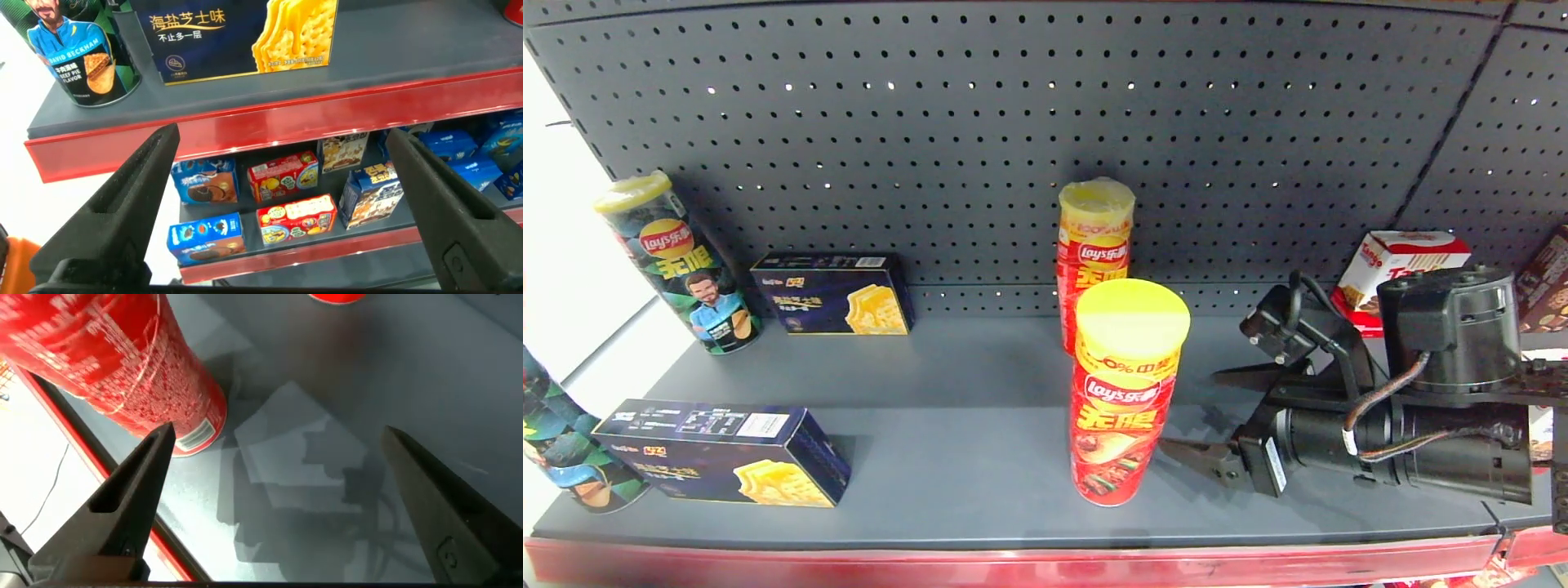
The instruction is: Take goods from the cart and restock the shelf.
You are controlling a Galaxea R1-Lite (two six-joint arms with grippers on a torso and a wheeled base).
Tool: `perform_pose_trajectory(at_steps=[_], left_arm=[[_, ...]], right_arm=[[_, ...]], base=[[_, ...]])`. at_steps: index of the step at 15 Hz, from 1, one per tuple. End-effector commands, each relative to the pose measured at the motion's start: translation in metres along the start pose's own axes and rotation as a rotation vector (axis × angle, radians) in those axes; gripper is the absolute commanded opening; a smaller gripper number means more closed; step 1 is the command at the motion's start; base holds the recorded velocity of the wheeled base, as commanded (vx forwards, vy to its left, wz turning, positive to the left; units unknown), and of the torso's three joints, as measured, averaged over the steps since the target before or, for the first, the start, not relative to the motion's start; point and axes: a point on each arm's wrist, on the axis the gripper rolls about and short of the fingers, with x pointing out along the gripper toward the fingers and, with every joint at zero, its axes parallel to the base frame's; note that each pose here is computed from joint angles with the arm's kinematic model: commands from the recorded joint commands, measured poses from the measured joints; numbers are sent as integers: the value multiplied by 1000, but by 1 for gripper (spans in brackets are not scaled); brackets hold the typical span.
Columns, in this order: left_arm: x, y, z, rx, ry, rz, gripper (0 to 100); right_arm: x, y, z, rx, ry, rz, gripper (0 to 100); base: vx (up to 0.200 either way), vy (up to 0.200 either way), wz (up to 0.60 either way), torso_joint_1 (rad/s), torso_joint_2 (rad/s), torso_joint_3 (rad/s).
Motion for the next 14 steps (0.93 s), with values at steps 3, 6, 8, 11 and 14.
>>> perform_pose_trajectory(at_steps=[3,6,8,11,14], left_arm=[[0,0,0,0,2,-1,100],[0,0,0,0,2,-1,100],[0,0,0,0,2,-1,100],[0,0,0,-2,2,1,100],[0,0,0,-2,2,-1,100]], right_arm=[[2,3,4,-8,-8,13,100],[4,3,2,-5,-2,11,100],[1,2,1,-4,-13,4,100],[-28,-15,2,19,-86,-85,100],[-89,-36,11,63,-233,-258,100]], base=[[0,0,0,0,0,0],[0,0,0,0,0,0],[0,0,0,0,0,0],[0,0,0,0,0,0],[0,0,0,0,0,0]])
